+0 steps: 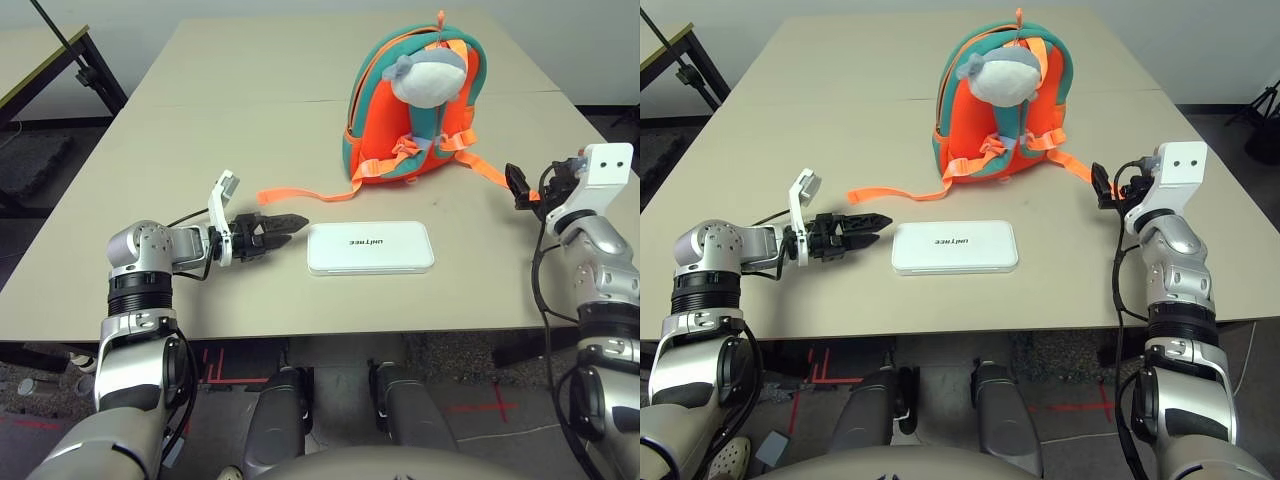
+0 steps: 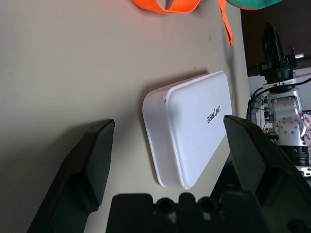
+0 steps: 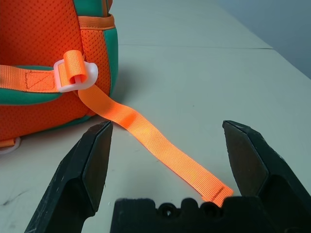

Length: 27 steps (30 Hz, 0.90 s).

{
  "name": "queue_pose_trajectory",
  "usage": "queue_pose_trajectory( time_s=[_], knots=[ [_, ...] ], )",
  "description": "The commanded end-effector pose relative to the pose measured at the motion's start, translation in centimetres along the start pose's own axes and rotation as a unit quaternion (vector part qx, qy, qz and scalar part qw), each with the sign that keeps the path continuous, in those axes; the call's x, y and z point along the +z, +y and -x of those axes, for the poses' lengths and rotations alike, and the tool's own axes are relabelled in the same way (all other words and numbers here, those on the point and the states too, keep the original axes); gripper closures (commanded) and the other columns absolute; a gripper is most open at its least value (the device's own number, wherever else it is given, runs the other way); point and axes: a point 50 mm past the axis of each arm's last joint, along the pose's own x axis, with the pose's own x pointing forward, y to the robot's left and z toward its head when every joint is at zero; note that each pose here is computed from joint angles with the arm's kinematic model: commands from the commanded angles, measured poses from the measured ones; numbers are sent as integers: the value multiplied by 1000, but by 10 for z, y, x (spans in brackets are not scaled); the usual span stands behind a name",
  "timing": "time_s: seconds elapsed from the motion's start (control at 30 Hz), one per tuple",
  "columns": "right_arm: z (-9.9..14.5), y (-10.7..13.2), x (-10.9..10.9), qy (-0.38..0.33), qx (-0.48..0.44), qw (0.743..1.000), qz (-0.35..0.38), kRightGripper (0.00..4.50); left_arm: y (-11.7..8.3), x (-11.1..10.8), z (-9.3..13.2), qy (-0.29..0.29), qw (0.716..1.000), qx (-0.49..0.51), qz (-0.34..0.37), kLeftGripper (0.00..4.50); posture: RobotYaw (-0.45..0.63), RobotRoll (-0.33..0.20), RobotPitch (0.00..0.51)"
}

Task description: Put the pencil case into the backpack and zip it.

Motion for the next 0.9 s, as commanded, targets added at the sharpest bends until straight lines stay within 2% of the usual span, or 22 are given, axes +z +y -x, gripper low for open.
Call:
queue_pose_trajectory(
  time_s=[0.03, 0.23, 0.5, 0.7, 0.9],
  knots=[
    [3, 0, -2, 7, -1, 1000, 6, 21, 7, -11, -8, 37, 999, 9, 33, 0, -186, 0, 132],
    [6, 1, -5, 10, 0, 1000, 6, 21, 5, -15, -9, 57, 997, -7, 52, 0, -197, 0, 134],
    [8, 1, -6, 14, -1, 1000, 6, 21, -1, -4, -2, 39, 997, -34, 59, 0, -195, 0, 131],
    [6, 3, -6, 16, 3, 1000, 7, 21, 1, -11, -4, 68, 994, -35, 74, 0, -197, 0, 129],
    [10, 7, -11, 65, 48, 996, 34, 21, 8, -15, -5, 74, 994, -15, 76, 0, -196, 0, 129]
  ],
)
